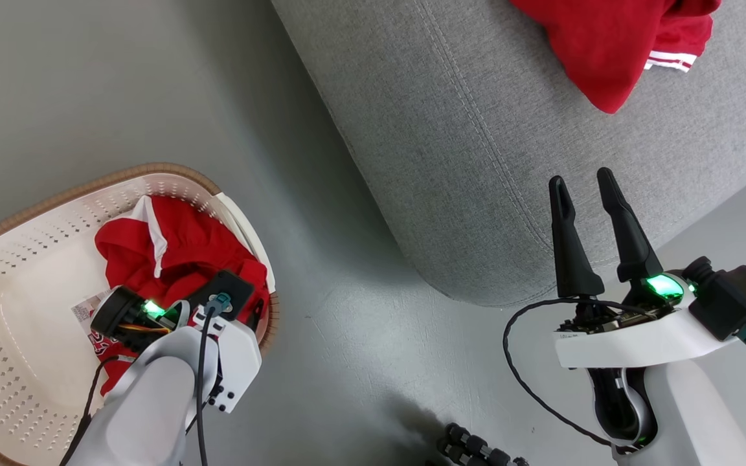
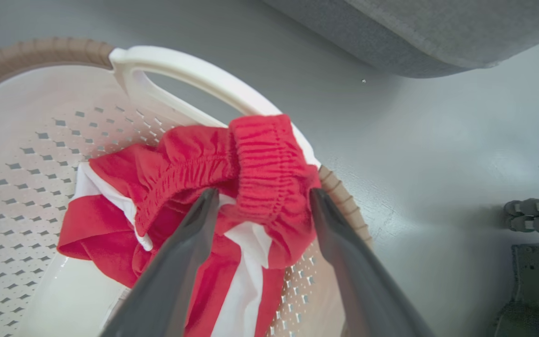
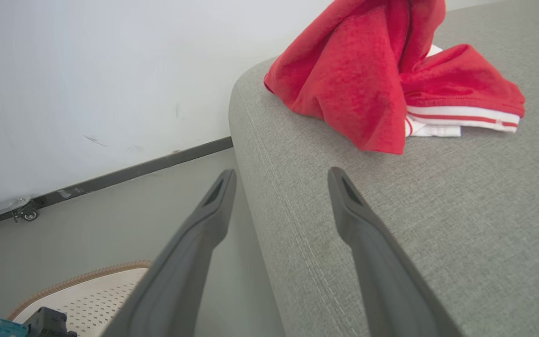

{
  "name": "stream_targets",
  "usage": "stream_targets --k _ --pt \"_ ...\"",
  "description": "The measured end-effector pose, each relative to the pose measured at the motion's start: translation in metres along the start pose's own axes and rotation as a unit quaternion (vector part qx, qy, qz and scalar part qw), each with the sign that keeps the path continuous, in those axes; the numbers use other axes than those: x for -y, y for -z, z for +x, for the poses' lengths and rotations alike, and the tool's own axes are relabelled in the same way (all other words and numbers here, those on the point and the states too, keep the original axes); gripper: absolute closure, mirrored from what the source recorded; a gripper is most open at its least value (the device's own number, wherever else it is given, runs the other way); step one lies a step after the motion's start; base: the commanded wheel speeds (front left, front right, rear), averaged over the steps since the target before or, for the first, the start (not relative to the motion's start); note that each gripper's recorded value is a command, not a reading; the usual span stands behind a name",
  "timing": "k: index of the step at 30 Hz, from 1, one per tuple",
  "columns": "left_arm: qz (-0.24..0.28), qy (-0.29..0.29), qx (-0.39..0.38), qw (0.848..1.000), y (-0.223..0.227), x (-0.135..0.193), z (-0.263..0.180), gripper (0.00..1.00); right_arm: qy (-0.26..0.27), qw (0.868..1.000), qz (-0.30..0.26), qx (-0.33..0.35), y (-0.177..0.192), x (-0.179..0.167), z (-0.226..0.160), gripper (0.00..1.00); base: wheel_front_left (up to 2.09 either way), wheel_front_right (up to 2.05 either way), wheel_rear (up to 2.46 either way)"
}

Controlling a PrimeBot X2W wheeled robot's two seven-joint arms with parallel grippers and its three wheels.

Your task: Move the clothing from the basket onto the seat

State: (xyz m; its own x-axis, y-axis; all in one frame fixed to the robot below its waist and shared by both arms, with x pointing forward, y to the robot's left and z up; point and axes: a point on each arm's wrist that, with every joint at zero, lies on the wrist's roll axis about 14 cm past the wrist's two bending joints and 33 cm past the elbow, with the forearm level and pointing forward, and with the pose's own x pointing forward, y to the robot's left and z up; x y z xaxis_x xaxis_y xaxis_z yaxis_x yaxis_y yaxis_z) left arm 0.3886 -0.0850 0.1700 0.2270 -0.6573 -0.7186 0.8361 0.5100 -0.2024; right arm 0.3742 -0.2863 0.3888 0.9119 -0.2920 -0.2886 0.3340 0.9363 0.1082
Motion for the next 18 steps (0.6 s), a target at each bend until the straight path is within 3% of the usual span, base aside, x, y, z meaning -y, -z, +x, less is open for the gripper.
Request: stream_targets --k 4,7,10,18 --pt "0.006 0.004 0.006 1.0 -0.005 -0.001 0.003 0.02 0.001 1.0 -0.001 -0.002 0.001 0.0 0.0 0.0 0.0 0.0 0.0" --pt "0.012 0.007 0.015 1.0 -0.011 -0.001 0.005 0.6 0.001 1.0 -0.002 -0.003 0.002 0.001 0.001 0.0 0.0 0.0 0.0" --pt "0.014 0.01 0.02 1.0 -0.013 0.0 0.006 1.0 0.002 1.0 -0.002 -0.003 0.002 0.001 0.001 0.0 0.0 0.0 0.0" --pt "0.004 -0.001 0.04 0.999 -0.019 -0.008 0.002 1.0 -0.001 1.0 -0.002 0.013 -0.008 0.0 0.008 0.0 0.0 0.0 0.0"
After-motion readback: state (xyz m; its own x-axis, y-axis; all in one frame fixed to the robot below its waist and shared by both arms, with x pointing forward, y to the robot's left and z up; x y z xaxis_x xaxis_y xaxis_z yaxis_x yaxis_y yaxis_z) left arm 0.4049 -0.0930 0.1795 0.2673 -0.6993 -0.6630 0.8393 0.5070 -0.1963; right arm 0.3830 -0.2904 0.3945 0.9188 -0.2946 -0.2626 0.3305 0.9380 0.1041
